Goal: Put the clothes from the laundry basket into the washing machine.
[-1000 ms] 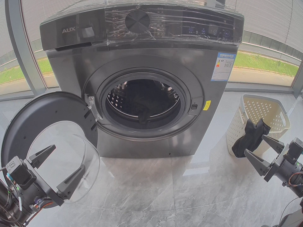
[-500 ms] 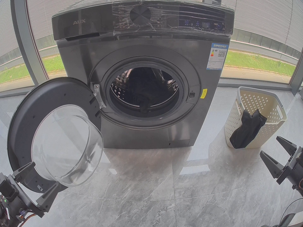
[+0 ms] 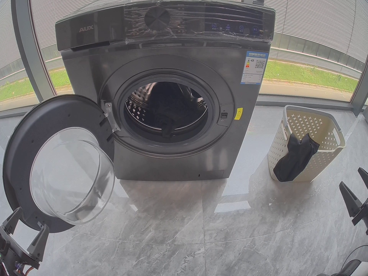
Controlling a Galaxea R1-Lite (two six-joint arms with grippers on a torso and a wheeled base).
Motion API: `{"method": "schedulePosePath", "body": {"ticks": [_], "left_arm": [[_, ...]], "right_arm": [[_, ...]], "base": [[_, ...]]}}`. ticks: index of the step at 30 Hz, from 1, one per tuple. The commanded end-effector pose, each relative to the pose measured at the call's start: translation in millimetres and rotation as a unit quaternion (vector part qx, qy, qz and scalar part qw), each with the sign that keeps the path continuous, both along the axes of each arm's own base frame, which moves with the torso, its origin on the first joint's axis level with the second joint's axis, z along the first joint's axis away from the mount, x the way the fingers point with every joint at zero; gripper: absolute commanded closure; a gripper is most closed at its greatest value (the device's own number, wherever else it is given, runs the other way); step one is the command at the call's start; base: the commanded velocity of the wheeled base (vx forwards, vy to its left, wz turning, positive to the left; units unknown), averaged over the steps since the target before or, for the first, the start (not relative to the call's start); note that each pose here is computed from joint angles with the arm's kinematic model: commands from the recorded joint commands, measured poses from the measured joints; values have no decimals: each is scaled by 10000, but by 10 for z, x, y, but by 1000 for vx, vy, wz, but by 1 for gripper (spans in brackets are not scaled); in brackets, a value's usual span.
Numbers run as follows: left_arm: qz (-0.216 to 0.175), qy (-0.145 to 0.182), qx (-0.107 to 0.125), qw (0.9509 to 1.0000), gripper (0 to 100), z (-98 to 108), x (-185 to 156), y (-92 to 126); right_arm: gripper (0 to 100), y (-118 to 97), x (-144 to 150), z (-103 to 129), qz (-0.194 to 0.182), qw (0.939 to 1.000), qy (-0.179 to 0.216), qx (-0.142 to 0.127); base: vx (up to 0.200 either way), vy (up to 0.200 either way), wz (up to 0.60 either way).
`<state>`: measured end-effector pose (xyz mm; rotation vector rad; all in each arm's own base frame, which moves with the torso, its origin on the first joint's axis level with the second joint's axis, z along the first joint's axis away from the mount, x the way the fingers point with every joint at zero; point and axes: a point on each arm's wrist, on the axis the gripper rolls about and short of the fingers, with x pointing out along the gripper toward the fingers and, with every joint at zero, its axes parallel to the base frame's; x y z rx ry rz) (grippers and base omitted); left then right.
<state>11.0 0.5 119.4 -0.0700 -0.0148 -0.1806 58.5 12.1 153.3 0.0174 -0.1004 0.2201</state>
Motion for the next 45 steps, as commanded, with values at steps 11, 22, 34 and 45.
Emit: {"method": "schedulePosePath", "body": {"ticks": [11,22,34,45], "left_arm": [[220,30,191,9996,0,-323,-259,51],[565,427,262,9971,0,-403,-264,43],[1046,400,257,9934,0,-396,-271,28],[724,126,378,9966,0,-451,-338,-15]], "right_arm": [[0,-117,-637,-444,-511,9987,54,36],[0,-107,-815,-741,-925,9950,314,-211],[0,-117,-814,-774,-1105,9926,493,-85],[0,-118,-814,-771,-1127,9924,480,-60]], "base": [[0,-200,0],[0,-200,0],[0,-167,0],[0,0,0]]}}
